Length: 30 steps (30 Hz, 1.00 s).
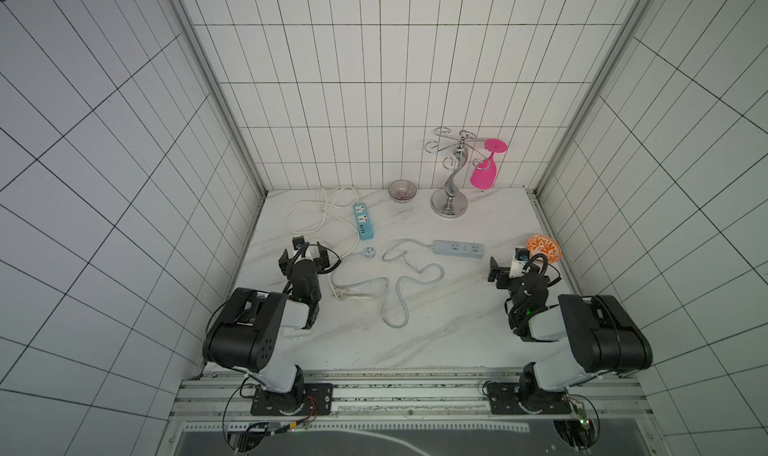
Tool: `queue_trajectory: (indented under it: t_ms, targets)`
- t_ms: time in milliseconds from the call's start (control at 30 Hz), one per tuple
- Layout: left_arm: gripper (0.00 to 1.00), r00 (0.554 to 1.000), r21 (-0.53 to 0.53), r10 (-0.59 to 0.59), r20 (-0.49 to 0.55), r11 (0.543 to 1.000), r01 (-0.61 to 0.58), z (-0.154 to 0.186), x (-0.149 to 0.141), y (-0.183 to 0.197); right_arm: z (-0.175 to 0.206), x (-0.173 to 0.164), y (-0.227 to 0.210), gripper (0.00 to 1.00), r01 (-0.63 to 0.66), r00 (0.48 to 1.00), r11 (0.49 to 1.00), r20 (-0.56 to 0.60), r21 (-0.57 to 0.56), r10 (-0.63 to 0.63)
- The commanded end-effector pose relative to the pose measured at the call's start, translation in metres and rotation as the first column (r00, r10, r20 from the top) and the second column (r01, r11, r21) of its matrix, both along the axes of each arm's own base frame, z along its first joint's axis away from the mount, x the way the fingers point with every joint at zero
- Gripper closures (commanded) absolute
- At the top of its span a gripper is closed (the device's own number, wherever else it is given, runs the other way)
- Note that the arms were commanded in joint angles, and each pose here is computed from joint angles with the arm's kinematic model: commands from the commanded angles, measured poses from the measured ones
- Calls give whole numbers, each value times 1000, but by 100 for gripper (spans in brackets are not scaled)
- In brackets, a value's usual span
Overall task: Wrap the cord around the power strip
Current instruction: Pick up the power strip from the center of the board.
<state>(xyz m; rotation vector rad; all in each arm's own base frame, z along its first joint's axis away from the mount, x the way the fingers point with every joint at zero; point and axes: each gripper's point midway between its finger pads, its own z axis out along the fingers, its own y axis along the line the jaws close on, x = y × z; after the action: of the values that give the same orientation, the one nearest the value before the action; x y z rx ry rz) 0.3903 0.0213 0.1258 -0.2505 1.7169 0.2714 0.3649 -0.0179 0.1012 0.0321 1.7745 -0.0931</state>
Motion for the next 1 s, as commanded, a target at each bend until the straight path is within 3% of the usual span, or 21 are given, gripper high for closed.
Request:
queue_trajectory:
  t_ms: [0, 467, 667, 867, 967]
  targets:
    - [2, 1000, -3, -1, 25, 1000, 1, 5, 1, -1, 29, 18, -7, 1, 24, 996, 1000, 89, 14, -26]
    - [2, 1000, -6, 0, 16, 1000, 0, 5, 1, -1, 28, 18, -8, 1, 19, 996, 1000, 84, 17, -21]
    - [2, 999, 11, -46, 18, 999, 45, 15, 6, -8, 32, 21, -4, 6, -9, 997, 1000, 80, 8, 8]
    - [3, 996, 87, -53, -78, 994, 60, 37, 18, -28, 21, 54, 21, 8, -169, 981, 986, -91, 3, 168]
    - [3, 995, 197, -62, -77, 977, 76, 53, 20, -45, 10, 72, 35, 11, -261, 947, 965, -188, 27, 262]
